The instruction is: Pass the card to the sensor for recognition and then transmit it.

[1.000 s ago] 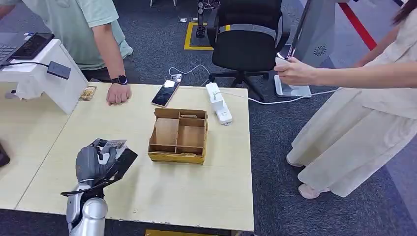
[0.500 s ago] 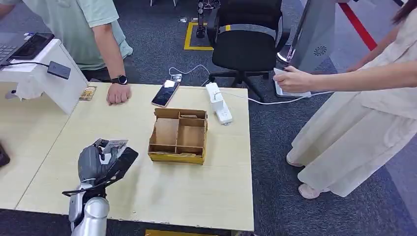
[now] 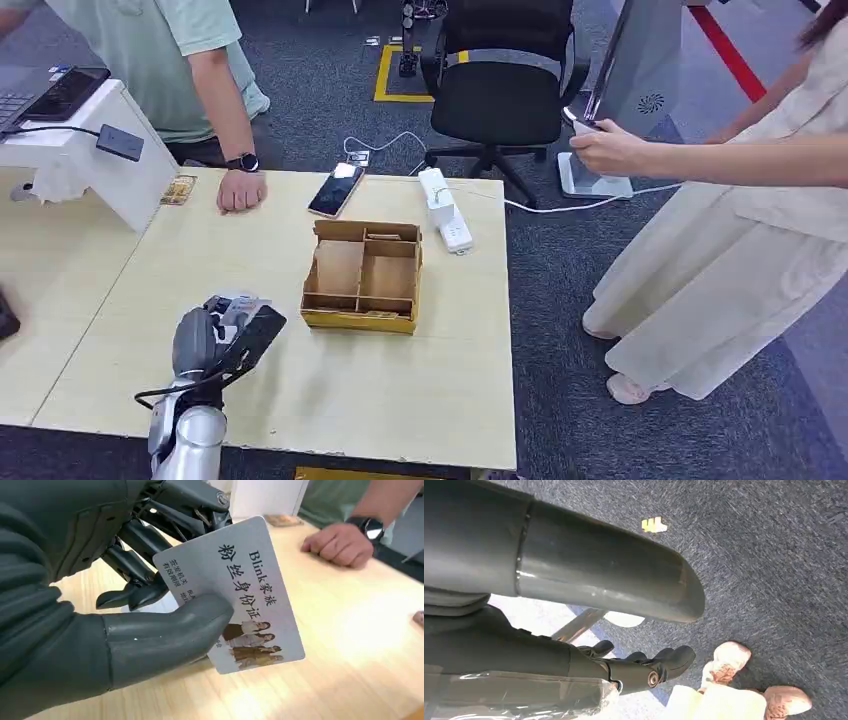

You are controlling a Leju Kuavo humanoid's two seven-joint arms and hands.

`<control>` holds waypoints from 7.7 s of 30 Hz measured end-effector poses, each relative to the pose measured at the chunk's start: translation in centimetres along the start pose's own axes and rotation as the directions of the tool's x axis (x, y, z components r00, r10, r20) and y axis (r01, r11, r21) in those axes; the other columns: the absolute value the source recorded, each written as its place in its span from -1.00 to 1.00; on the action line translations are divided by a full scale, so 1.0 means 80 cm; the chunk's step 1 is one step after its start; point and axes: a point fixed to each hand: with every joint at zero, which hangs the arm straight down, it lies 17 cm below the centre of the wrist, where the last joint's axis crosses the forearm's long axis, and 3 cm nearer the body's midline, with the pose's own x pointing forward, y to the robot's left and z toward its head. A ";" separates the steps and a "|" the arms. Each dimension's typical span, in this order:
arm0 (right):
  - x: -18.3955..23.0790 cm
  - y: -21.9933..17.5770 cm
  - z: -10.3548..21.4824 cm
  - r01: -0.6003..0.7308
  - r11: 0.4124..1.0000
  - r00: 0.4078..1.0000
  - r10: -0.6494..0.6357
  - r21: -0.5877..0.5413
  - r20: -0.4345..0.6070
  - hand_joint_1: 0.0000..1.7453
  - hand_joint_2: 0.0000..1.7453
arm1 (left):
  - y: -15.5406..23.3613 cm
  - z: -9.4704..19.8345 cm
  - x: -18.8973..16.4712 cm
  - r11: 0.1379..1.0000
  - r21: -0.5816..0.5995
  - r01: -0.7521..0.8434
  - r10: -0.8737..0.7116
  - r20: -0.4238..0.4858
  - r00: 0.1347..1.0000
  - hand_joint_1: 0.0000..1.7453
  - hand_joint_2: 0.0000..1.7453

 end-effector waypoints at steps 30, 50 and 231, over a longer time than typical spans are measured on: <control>-0.003 -0.001 0.000 0.004 1.000 1.000 -0.004 -0.002 0.003 -1.00 -1.00 | -0.004 0.004 0.026 0.995 -0.006 -0.096 0.097 0.053 0.994 1.00 1.00; -0.004 0.000 0.000 0.005 1.000 1.000 -0.005 0.000 0.001 -1.00 -1.00 | 0.021 0.001 -0.004 0.998 0.048 0.034 -0.034 -0.009 0.999 1.00 1.00; 0.005 -0.013 -0.004 0.027 0.999 1.000 -0.027 -0.019 -0.002 -1.00 -1.00 | 0.141 -0.054 0.066 0.925 0.374 -0.061 0.037 0.072 0.997 1.00 1.00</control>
